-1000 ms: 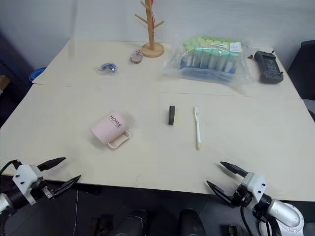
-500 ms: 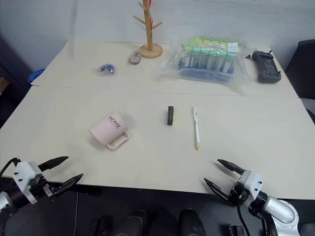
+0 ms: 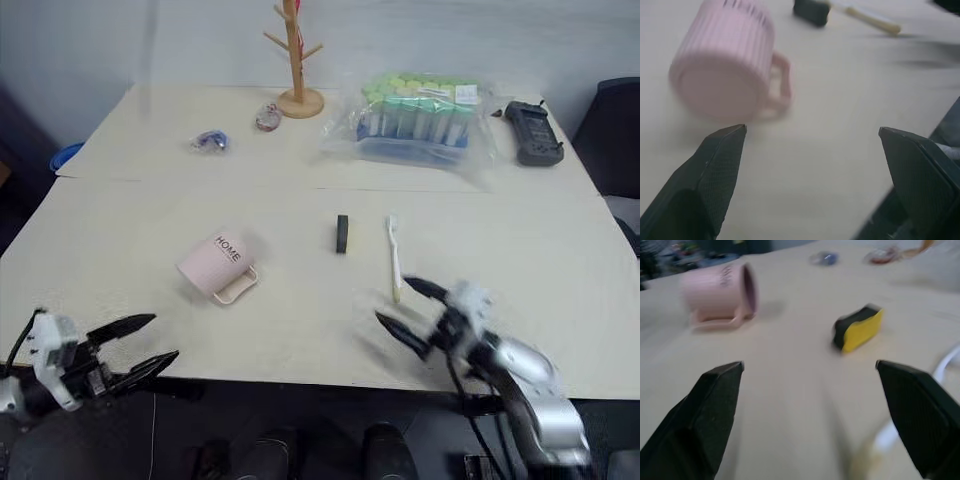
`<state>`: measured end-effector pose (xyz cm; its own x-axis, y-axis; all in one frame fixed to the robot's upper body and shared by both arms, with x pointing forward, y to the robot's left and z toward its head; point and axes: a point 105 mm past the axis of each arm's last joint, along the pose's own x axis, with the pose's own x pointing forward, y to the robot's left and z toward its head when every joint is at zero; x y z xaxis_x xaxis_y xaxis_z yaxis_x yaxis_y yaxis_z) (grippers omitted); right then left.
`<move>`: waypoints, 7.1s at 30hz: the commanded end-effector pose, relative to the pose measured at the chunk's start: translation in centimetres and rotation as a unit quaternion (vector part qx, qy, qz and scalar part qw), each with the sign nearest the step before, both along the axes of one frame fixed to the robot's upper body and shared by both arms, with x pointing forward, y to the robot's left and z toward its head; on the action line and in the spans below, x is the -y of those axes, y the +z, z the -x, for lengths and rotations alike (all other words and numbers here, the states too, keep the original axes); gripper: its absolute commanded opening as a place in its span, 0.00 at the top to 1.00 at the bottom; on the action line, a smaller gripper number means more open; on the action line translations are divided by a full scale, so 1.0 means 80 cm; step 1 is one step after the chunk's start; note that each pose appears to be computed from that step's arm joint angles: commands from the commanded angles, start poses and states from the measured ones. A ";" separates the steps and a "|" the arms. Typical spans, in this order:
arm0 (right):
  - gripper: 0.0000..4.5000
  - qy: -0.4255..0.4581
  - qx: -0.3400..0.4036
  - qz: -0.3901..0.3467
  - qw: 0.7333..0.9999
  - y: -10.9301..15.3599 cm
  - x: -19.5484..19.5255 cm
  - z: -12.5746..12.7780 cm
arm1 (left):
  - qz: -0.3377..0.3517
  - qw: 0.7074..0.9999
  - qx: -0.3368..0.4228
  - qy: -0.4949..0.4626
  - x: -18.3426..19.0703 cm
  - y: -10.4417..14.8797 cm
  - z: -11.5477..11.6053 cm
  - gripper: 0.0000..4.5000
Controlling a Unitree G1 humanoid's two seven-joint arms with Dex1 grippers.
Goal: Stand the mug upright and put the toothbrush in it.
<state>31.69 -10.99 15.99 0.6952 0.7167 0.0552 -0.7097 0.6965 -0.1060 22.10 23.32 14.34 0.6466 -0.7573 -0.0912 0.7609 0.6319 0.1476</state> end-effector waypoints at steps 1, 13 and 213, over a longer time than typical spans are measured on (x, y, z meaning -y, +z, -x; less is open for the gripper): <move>0.02 -0.069 -0.021 0.021 0.997 0.007 -0.028 -0.034 | 0.014 1.000 0.010 -0.016 0.016 0.009 -0.001 0.00; 0.16 -0.142 -0.123 0.057 0.981 -0.013 -0.082 -0.091 | 0.017 0.999 0.037 -0.003 0.034 0.012 -0.010 0.00; 0.97 -0.005 -0.143 0.096 0.985 0.021 0.033 -0.070 | 0.037 0.996 0.054 -0.053 0.024 0.042 -0.019 0.00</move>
<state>37.39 -15.11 14.39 0.6745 0.5827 -0.4534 -0.6572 0.7537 -0.0091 23.60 21.65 16.39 0.5695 -0.8219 -0.0088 0.8121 0.5610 0.1604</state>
